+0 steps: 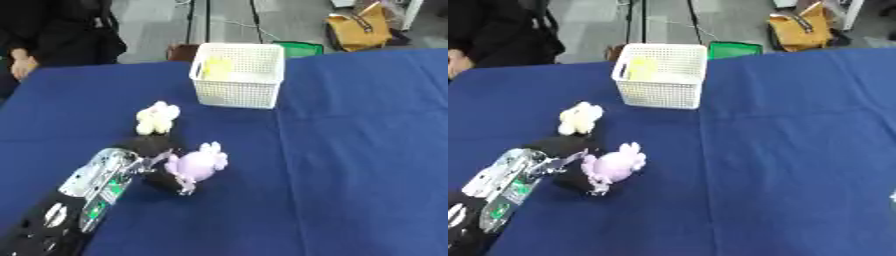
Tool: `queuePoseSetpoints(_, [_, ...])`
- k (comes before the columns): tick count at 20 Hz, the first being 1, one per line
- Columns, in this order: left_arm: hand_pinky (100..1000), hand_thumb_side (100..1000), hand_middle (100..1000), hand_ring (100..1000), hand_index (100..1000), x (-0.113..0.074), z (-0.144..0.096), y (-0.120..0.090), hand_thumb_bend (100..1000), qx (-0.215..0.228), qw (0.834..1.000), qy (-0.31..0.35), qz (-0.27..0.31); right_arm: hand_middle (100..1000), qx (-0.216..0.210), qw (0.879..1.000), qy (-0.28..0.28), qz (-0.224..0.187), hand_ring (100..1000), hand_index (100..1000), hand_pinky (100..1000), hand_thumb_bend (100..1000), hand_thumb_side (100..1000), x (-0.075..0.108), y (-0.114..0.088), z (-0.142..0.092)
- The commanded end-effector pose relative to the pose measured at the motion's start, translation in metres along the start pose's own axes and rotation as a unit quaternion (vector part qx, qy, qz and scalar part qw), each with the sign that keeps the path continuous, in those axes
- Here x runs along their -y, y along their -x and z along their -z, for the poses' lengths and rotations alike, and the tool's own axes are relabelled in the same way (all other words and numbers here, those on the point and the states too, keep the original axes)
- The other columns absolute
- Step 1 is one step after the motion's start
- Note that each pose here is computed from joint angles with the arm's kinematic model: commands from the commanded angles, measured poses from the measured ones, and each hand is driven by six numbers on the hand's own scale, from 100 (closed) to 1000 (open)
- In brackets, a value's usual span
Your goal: Pick up objects on the table and place them in the box.
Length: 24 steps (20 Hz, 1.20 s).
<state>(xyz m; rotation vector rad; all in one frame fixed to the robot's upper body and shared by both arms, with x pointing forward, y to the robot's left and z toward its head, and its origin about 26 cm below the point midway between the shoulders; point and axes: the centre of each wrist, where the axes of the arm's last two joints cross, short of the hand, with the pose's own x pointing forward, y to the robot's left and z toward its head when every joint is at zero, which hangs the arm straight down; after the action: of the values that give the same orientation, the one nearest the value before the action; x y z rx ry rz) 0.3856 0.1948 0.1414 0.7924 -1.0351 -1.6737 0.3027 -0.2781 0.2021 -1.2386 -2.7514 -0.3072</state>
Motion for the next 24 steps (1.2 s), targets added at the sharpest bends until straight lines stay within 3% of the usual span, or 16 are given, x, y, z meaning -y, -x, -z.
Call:
queuePoseSetpoints(1, [932,838,951,965,951,-0.009,0.0,0.0,568,-0.004,1.0,-0.018,0.009,550,0.011,1.0,0.014,0.014,736,772,743,100,853,0.0,-0.004,0.006])
queuePoseSetpoints(3, [926,843,940,955,922,-0.009,0.0,0.0,532,-0.004,1.0,-0.023,0.009,550,0.011,1.0,0.014,0.013,736,772,743,100,852,0.0,-0.004,0.006])
queuePoseSetpoints(4, [917,852,926,942,877,-0.009,0.0,0.0,422,-0.005,1.0,-0.027,0.01,549,0.011,1.0,0.014,0.013,736,772,743,100,850,0.0,-0.004,0.006])
queuePoseSetpoints(7, [906,856,905,923,838,-0.011,-0.001,0.0,361,-0.007,0.999,-0.042,0.011,549,0.009,1.0,0.014,0.013,736,772,743,100,844,0.0,-0.004,0.006])
queuePoseSetpoints(8, [894,858,885,907,819,-0.012,-0.002,0.0,261,-0.006,0.999,-0.047,0.011,548,0.009,1.0,0.015,0.012,736,772,743,100,843,0.001,-0.004,0.006])
queuePoseSetpoints(10, [888,860,876,898,806,-0.014,-0.004,-0.001,218,-0.007,0.998,-0.058,0.013,548,0.008,1.0,0.015,0.012,736,772,743,100,841,0.001,-0.004,0.005])
queuePoseSetpoints(13, [881,859,870,892,799,-0.018,-0.008,-0.001,191,-0.007,0.997,-0.069,0.015,548,0.007,1.0,0.016,0.011,736,772,743,100,839,0.001,-0.004,0.005])
queuePoseSetpoints(16, [857,858,845,867,767,-0.022,-0.01,-0.002,100,-0.008,0.997,-0.077,0.017,548,0.006,1.0,0.017,0.01,737,773,744,100,835,0.001,-0.003,0.005])
queuePoseSetpoints(24, [818,832,813,832,725,-0.028,-0.017,-0.005,100,-0.013,0.995,-0.099,0.026,548,0.005,1.0,0.018,0.009,737,773,746,100,829,0.001,-0.003,0.005])
